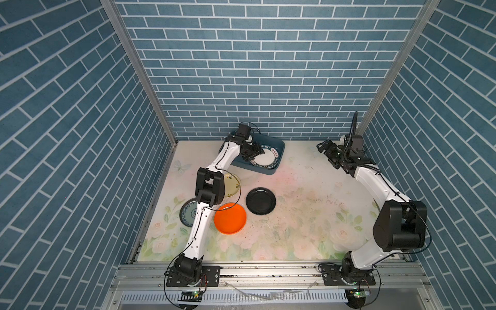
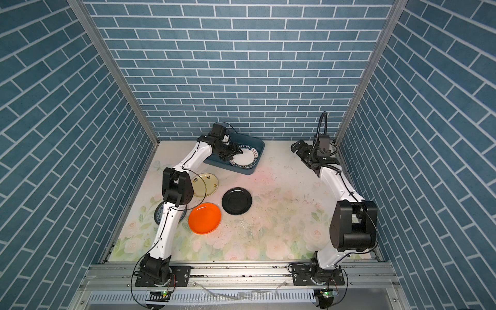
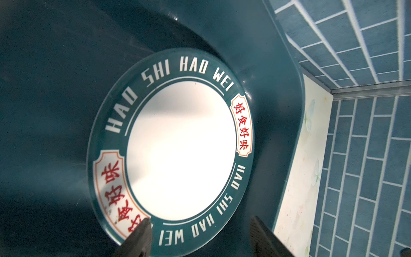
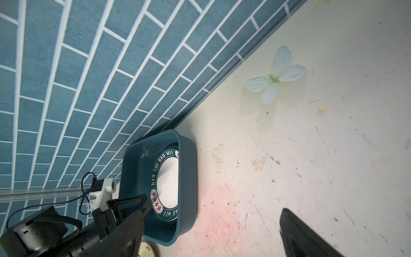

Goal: Place the plates into the plastic bin on the countertop
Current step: Place the plate in the plastic bin, then pick up the plate from the center of the table.

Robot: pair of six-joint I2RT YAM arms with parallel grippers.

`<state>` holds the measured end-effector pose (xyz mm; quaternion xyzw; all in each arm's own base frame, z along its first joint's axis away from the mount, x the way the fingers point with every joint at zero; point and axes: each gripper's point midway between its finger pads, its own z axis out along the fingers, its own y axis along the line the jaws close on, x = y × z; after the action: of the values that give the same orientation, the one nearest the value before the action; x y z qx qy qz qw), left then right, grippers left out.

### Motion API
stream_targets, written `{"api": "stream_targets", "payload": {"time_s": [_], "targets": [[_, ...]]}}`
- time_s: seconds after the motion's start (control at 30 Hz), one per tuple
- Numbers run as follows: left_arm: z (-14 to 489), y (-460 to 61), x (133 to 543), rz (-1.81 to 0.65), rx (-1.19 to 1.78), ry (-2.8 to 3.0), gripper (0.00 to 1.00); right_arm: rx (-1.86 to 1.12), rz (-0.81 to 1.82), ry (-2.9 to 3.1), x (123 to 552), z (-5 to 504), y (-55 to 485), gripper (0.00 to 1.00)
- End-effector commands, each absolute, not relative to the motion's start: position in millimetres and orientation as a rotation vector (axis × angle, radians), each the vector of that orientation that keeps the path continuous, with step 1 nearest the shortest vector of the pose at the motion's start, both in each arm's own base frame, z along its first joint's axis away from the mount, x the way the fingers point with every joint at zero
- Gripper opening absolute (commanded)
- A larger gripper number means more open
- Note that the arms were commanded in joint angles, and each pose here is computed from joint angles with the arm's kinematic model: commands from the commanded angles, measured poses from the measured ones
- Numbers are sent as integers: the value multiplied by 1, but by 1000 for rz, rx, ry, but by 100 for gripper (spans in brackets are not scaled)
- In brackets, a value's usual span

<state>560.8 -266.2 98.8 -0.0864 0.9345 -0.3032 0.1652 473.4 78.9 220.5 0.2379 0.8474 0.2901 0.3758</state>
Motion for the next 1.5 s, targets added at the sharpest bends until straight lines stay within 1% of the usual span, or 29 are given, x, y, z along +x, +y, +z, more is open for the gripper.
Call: {"api": "stream_targets", "payload": {"time_s": [0.0,0.07,0.2,0.4,0.63,0.77,0.9,1.03,1.13,1.27,1.47], "targets": [[149,-263,560,-874,-159,2547,72,594,758,2150,465,233,81,95],[164,-262,557,-908,-157,2500,73,572,769,2155,464,234,84,95],[191,-252,551,-1038,-242,2383,73,493,801,2157,462,240,95,95],[210,-228,515,-1020,-315,2339,74,331,859,2217,453,237,126,95],[188,-196,451,-979,-505,2354,73,109,957,2304,430,227,174,94],[167,-177,404,-946,-627,2372,73,11,995,2363,416,217,198,94],[150,-168,355,-849,-654,2460,73,-67,1023,2405,404,207,219,94],[133,-170,322,-821,-671,2497,72,-134,1061,2446,388,191,240,93],[124,-178,312,-849,-667,2486,72,-175,1074,2478,375,180,255,93],[114,-196,314,-913,-619,2494,69,-190,1062,2523,367,164,266,93],[94,-220,327,-962,-482,2579,68,-55,1030,2570,372,139,276,93]]}}
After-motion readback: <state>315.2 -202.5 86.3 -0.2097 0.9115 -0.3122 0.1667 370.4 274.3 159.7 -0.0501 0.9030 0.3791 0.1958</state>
